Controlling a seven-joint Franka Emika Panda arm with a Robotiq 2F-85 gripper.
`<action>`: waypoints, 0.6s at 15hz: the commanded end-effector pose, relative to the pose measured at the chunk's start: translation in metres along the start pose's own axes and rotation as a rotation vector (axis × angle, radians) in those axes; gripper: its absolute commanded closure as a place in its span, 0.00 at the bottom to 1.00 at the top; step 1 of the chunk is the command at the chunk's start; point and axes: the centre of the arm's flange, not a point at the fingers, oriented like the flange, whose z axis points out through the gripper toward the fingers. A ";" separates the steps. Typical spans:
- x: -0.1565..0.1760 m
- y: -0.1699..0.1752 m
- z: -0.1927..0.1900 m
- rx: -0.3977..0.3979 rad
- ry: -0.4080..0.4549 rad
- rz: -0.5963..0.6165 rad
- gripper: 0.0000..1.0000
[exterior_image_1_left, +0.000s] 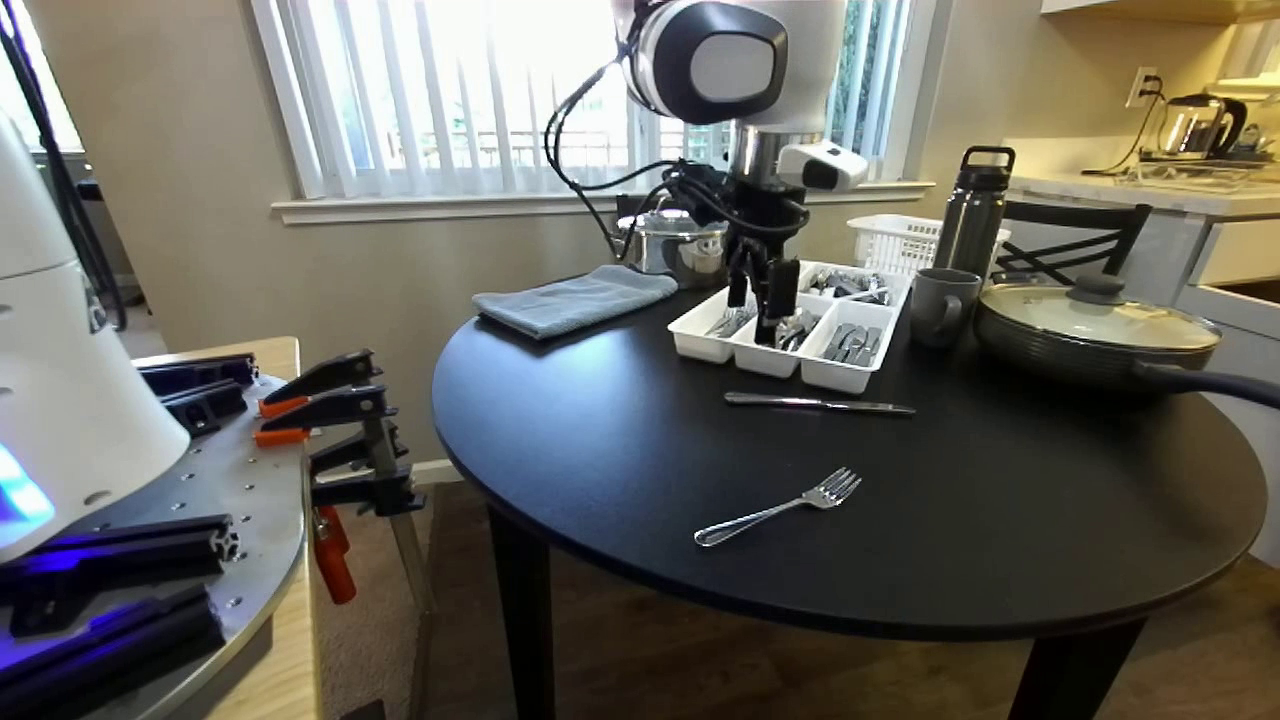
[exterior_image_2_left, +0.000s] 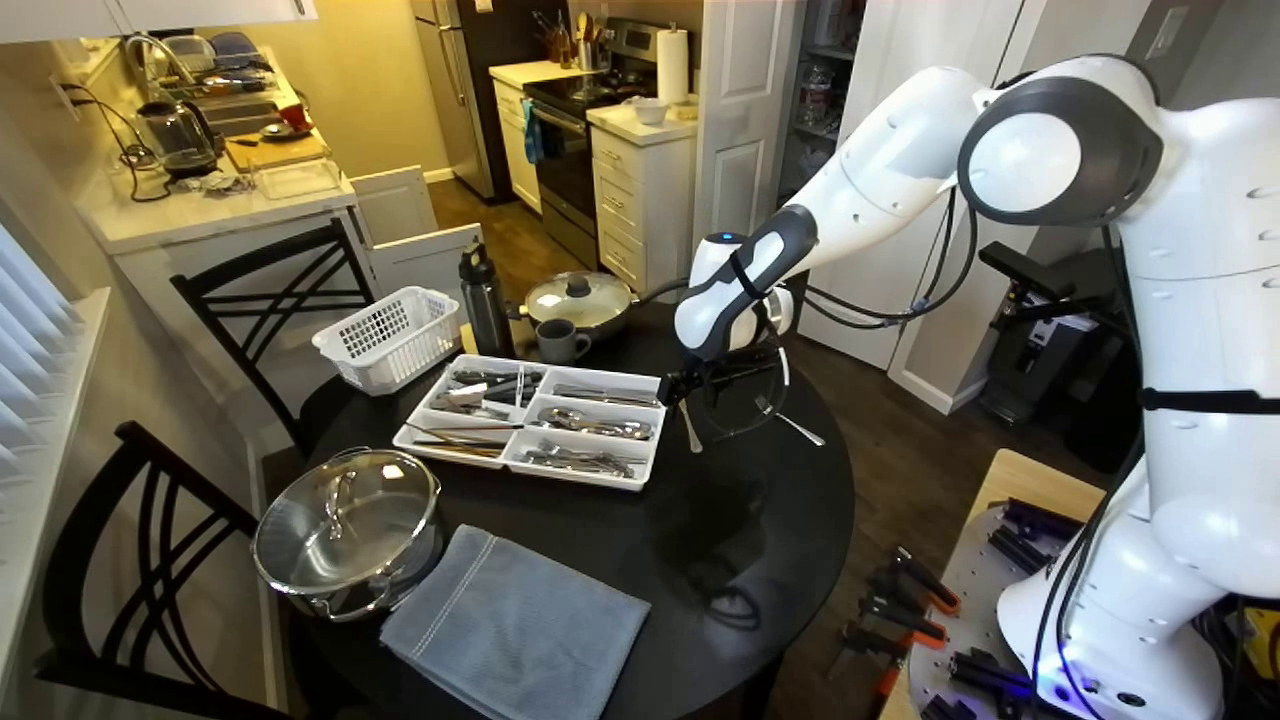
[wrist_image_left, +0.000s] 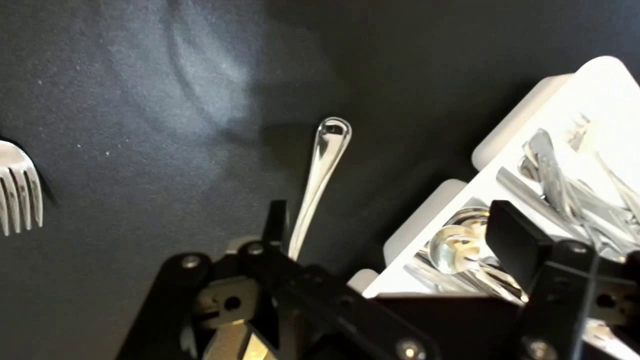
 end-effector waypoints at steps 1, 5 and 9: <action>0.005 0.020 0.023 0.000 0.016 0.113 0.00; 0.008 0.034 0.053 -0.036 -0.020 0.171 0.00; 0.008 0.040 0.064 -0.072 -0.026 0.214 0.00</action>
